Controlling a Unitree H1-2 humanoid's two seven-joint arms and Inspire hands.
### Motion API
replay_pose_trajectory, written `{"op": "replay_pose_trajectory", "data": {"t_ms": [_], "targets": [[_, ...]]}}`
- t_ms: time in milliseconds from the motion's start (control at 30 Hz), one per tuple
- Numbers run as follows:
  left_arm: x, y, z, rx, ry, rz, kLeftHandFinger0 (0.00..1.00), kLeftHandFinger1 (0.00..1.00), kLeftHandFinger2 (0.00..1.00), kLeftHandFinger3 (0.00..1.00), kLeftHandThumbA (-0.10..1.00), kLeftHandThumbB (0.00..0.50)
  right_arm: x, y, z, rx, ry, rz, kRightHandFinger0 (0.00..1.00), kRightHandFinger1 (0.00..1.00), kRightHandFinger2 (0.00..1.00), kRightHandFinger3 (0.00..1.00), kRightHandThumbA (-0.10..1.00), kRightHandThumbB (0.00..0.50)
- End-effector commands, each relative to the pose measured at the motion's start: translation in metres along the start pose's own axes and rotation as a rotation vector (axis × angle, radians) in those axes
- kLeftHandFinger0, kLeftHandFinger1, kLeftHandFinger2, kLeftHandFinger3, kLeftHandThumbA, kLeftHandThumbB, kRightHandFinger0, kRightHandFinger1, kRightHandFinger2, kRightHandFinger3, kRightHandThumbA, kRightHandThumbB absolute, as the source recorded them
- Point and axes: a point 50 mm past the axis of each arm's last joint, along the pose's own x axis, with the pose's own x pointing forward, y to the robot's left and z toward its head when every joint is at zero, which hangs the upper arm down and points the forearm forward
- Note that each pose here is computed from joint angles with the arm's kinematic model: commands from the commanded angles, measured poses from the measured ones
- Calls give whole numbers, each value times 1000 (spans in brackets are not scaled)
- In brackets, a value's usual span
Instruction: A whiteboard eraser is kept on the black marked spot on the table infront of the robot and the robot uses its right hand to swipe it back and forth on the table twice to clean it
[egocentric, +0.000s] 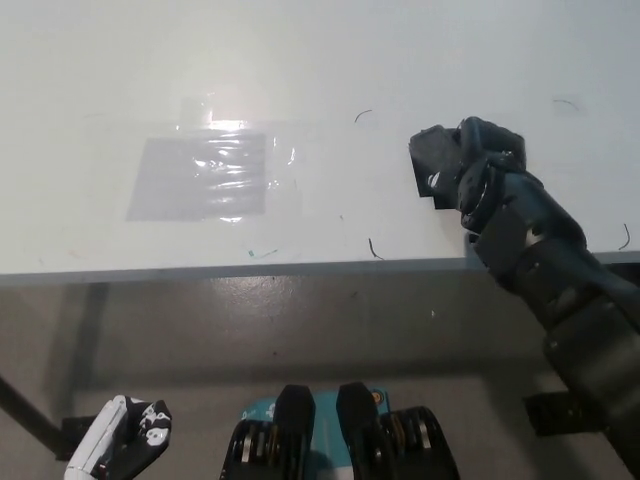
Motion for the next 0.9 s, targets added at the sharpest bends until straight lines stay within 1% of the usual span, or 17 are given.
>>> {"op": "replay_pose_trajectory", "data": {"t_ms": [0, 33, 67, 100, 133, 200, 233, 267, 300, 333, 400, 433, 600, 667, 700, 800, 867], "targets": [[0, 12, 10, 32, -46, -2, 0, 0, 0, 0, -100, 475, -11, 29, 23, -14, -62, 55, 65, 124, 139, 591, 307, 141], [0, 12, 10, 33, -50, -2, 0, 0, 0, 0, -100, 474, -13, 34, 27, -18, -66, 65, 157, 216, 232, 541, 286, 137], [-1, 12, 10, 34, -50, -1, 0, 0, 0, 0, -100, 474, -14, 39, 30, -16, -70, 75, 223, 302, 323, 627, 280, 140], [-2, 12, 10, 34, -46, -2, 0, 0, 0, 0, -100, 475, -18, 49, 36, -10, -82, 94, 400, 454, 493, 853, 270, 150], [-2, 12, 9, 33, -44, -2, 0, 0, 0, 0, -100, 475, -21, 55, 40, -8, -89, 103, 417, 455, 498, 891, 270, 148], [-3, 13, 9, 36, -46, -4, 0, 0, 0, 0, -100, 475, -28, 65, 52, -1, -112, 112, 154, 185, 267, 738, 288, 160], [-3, 12, 9, 37, -47, -4, 0, 0, 0, 0, -100, 475, -29, 67, 54, -2, -118, 113, 97, 137, 226, 685, 287, 161], [-3, 12, 10, 42, -50, -5, 0, 0, 0, 0, -100, 474, -36, 72, 72, -11, -150, 119, 269, 335, 435, 867, 331, 177], [-3, 12, 10, 43, -50, -4, 0, 0, 0, 0, -100, 475, -37, 73, 75, -10, -156, 120, 323, 365, 473, 923, 344, 176], [-3, 12, 9, 39, -48, -3, 0, 0, 0, 0, -100, 476, -46, 76, 98, -28, -190, 129, 228, 261, 379, 747, 307, 168], [-4, 12, 9, 42, -43, -5, 0, 0, 0, 0, -100, 475, -56, 76, 122, -37, -224, 137, 260, 301, 428, 809, 321, 174], [-4, 12, 10, 44, -46, -8, 0, 0, 0, 1, -100, 473, -67, 74, 148, -35, -268, 142, 185, 219, 382, 786, 363, 179], [-2, 11, 10, 41, -40, -12, 0, 0, 0, 0, -100, 476, -92, 64, 202, -3, -384, 140, 88, 156, 334, 801, 481, 196], [0, 11, 11, 33, -38, -22, 0, 0, 0, 0, -100, 474, -100, 59, 218, 30, -424, 128, 1, 29, 199, 645, 496, 192], [0, 11, 11, 30, -40, -23, 0, 0, 0, 1, -100, 474, -102, 57, 221, 34, -433, 122, 0, 18, 181, 616, 502, 192], [-2, 14, 12, 33, -43, -18, 0, 0, 0, 0, -100, 477, -100, 54, 220, 37, -432, 121, 186, 227, 402, 724, 548, 190], [-3, 15, 12, 31, -41, -16, 0, 0, 0, 0, -100, 477, -95, 55, 211, 27, -419, 103, 137, 184, 363, 699, 556, 208]]}}
